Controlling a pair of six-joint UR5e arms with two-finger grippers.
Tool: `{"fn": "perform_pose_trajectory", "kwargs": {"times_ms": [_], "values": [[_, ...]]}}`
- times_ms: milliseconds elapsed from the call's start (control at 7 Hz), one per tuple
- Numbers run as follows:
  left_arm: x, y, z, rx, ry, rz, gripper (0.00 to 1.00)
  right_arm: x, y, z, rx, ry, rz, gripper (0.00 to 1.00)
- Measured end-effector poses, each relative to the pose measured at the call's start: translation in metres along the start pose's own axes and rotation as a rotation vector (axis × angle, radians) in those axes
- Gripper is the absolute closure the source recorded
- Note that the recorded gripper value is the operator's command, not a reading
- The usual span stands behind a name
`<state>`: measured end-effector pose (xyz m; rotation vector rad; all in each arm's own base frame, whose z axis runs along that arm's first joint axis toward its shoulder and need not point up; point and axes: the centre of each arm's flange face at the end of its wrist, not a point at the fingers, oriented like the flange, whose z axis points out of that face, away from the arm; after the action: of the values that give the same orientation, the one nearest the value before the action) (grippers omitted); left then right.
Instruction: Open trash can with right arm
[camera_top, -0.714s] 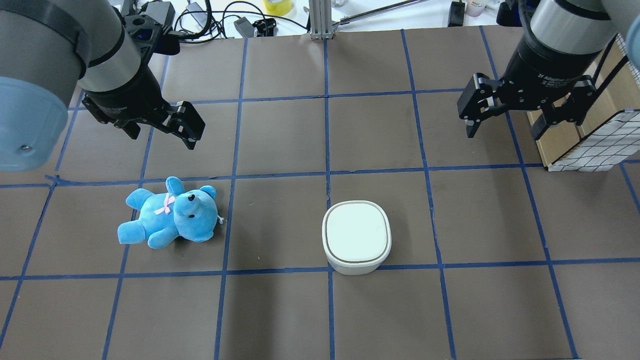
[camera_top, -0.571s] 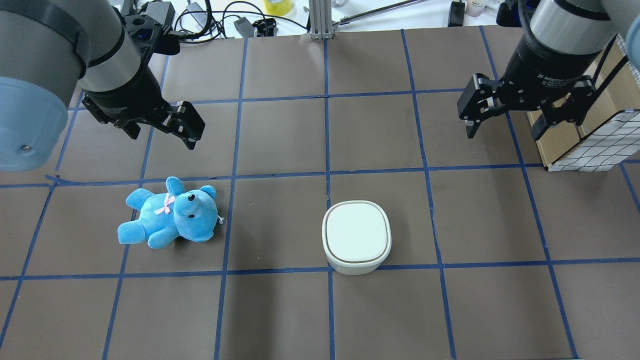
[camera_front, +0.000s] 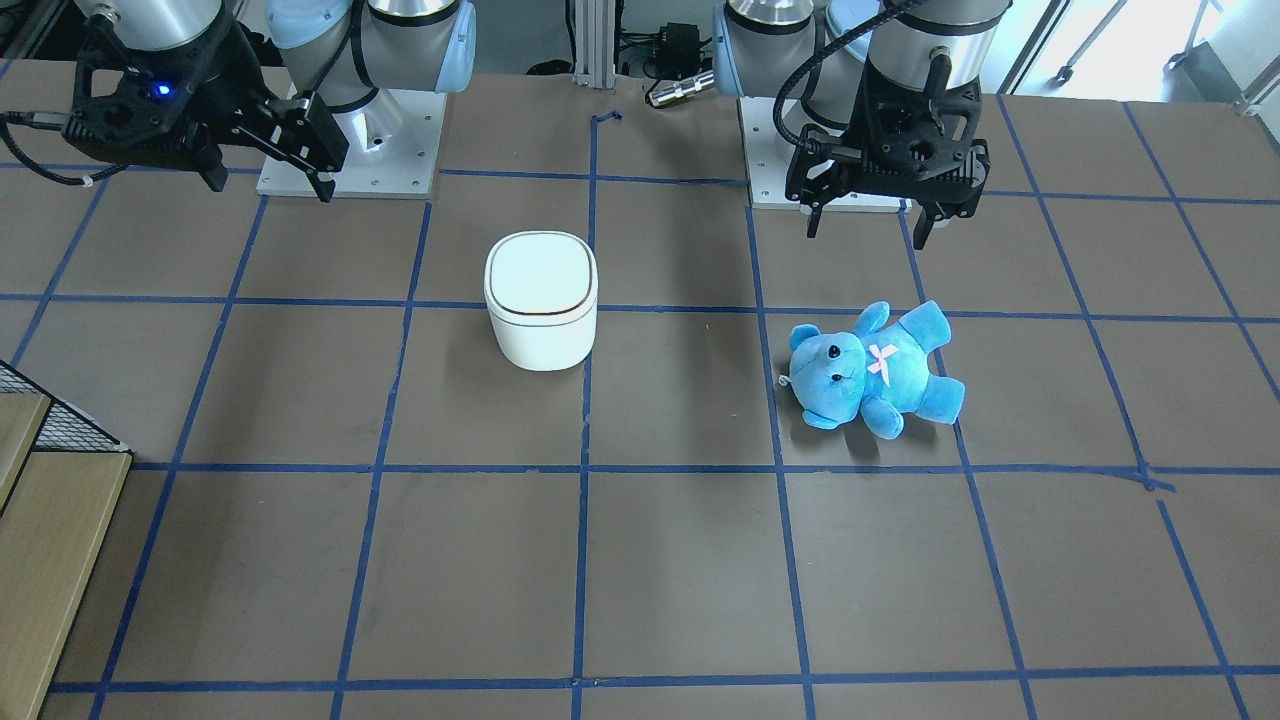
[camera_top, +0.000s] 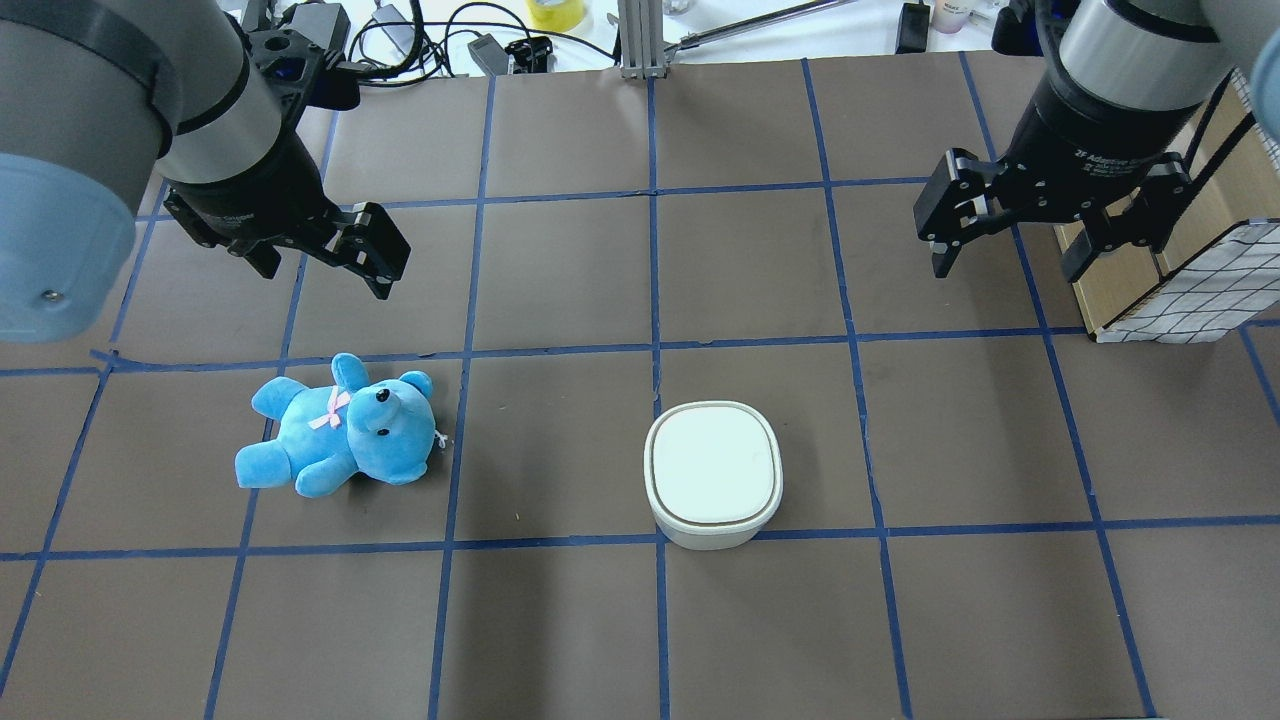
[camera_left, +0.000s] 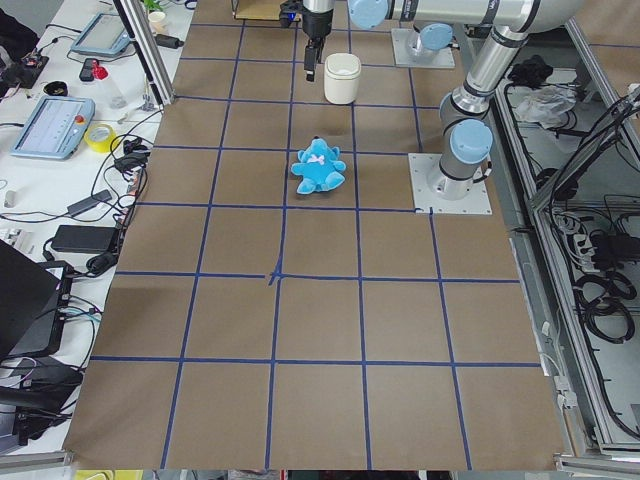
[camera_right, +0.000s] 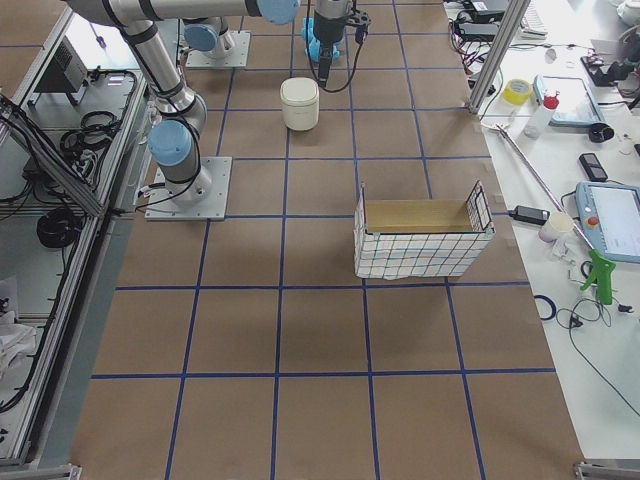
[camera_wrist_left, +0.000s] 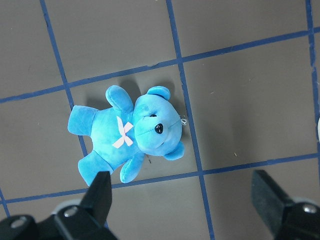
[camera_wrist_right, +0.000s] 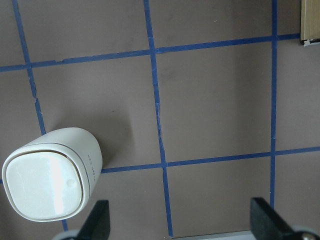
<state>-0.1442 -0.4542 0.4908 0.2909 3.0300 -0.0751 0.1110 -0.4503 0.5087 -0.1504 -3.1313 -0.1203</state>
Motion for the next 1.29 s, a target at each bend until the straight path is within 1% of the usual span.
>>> {"fn": "perform_pose_trajectory", "kwargs": {"times_ms": [714, 1286], "values": [[0.0000, 0.0000, 0.0000, 0.000, 0.000, 0.000, 0.00, 0.0002, 0.0001, -0.0005, 0.001, 0.002, -0.001, 0.00], [-0.0001, 0.0000, 0.0000, 0.000, -0.001, 0.000, 0.00, -0.0006, -0.0016, -0.0070, 0.032, -0.007, -0.001, 0.00]]}}
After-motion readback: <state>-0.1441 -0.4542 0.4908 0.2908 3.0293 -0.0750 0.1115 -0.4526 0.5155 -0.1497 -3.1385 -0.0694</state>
